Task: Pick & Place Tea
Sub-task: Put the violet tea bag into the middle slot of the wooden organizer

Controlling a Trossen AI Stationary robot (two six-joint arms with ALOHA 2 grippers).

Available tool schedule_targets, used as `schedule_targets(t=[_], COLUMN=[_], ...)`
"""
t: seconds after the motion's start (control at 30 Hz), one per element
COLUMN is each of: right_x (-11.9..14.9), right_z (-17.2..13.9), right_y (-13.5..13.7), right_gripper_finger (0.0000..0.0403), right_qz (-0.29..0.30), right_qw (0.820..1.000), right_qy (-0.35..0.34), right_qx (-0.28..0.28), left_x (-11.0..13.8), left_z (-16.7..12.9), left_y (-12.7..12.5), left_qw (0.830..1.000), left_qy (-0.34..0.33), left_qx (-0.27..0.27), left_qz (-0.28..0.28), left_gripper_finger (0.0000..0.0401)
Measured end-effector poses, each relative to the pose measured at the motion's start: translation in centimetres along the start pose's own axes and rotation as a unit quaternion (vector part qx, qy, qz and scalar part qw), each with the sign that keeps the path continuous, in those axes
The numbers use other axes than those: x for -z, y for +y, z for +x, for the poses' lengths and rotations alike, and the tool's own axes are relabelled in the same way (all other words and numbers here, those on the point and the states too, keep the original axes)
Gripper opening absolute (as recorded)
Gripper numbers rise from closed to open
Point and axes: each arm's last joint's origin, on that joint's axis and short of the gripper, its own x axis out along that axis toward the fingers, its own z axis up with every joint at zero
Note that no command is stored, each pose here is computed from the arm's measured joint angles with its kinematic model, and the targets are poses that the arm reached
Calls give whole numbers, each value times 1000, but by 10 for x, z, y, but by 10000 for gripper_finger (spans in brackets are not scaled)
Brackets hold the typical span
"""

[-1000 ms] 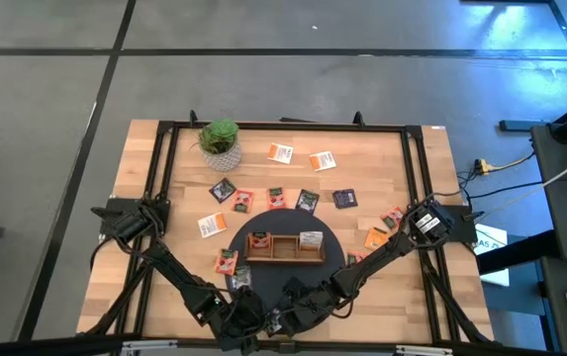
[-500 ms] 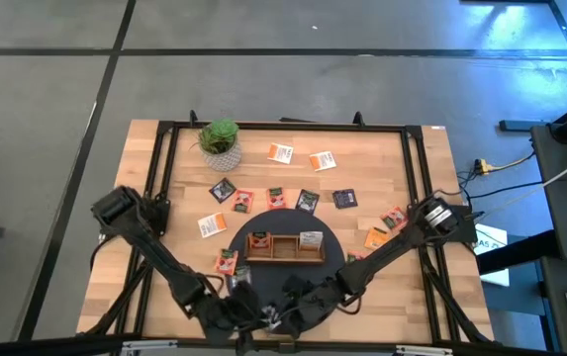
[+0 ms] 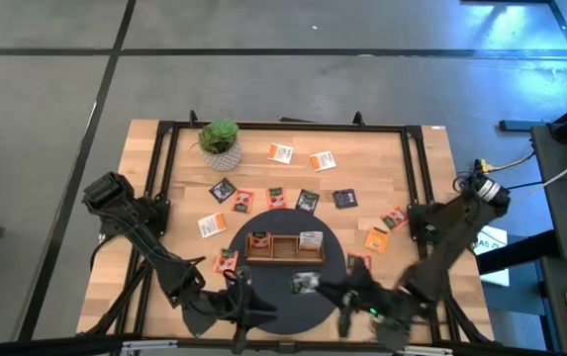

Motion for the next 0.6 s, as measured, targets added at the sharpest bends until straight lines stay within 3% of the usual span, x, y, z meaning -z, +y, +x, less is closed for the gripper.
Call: schedule_targets(t=[0.13, 0.3, 0.6], right_x=[5, 13, 7], right_z=[-13, -1, 14], right_y=[15, 25, 22], right_gripper_finger=[18, 18, 18], right_qz=[-29, -60, -89], right_qw=[998, 994, 992], right_qy=[-62, -87, -90], right_qx=[-15, -20, -14], left_x=[-10, -18, -24], left_z=[5, 12, 18], left_y=[2, 7, 14], left_qw=[999, 998, 998], left_qy=[-36, -48, -56], left_qx=[-6, -3, -7], left_qz=[30, 51, -15], left_gripper_finger=[103, 138, 159])
